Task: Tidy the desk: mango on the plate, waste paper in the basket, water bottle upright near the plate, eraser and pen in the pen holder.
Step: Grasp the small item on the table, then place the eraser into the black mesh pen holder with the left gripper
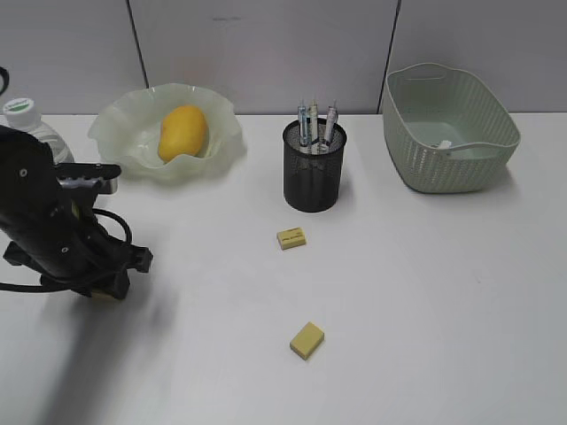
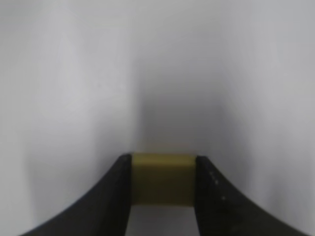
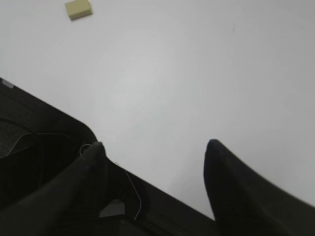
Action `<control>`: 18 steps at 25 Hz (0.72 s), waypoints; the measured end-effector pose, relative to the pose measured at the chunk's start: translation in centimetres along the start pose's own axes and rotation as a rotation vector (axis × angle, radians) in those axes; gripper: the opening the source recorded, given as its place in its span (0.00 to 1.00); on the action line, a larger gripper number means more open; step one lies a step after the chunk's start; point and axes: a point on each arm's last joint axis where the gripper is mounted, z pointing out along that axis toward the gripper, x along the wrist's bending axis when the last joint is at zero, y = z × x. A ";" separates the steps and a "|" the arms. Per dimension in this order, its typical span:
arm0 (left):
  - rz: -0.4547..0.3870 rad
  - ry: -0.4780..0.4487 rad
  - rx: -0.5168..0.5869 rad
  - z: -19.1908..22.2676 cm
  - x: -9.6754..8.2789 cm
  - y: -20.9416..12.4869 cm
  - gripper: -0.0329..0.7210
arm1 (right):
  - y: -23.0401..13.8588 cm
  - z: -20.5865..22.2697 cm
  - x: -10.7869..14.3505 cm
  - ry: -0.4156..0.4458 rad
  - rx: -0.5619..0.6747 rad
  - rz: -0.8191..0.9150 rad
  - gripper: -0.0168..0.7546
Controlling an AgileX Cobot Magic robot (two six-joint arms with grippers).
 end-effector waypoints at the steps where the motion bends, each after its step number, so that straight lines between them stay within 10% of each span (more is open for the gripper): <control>1: -0.009 -0.003 0.002 -0.3 0.0 -0.1 0.44 | 0.0 0.0 0.0 0.000 0.000 0.000 0.66; 18: -0.023 -0.184 -0.335 -11.5 -3.9 5.7 0.44 | 0.0 0.0 0.0 0.000 -0.001 0.000 0.66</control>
